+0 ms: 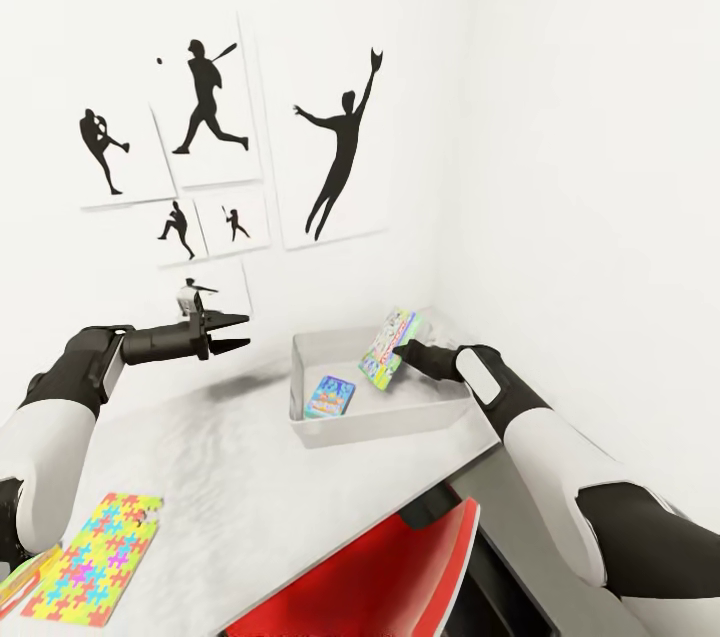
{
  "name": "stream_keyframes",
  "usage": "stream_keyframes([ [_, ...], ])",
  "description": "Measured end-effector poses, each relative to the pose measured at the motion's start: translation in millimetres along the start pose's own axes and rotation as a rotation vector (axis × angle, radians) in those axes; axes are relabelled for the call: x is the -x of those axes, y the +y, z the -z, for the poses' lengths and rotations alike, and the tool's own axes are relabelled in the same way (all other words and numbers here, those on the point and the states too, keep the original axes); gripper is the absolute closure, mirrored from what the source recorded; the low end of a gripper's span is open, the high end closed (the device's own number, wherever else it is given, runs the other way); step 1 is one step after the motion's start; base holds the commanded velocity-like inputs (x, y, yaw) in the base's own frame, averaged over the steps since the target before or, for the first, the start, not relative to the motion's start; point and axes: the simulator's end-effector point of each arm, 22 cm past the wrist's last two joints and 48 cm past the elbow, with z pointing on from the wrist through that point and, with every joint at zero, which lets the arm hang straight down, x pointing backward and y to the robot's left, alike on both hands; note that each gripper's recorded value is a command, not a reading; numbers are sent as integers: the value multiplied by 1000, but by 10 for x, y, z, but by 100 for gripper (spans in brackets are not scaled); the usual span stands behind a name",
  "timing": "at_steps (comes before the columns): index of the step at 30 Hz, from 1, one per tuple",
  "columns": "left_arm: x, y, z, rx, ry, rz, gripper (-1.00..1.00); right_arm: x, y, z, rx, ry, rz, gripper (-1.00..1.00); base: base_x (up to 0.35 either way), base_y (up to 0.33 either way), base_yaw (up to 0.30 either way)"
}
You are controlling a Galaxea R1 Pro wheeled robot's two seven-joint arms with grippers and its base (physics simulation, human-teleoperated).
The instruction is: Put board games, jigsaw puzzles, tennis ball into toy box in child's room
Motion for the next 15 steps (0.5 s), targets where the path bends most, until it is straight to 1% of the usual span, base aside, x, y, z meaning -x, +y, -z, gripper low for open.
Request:
stream_keyframes([
  [9,-19,88,-17,4,3,13,-100,16,5,-42,6,-4,2,100,0,0,0],
  [15,-32,146,-28,6,5,20,-100,8,133,-105,27,-2,1,100,0,0,0],
])
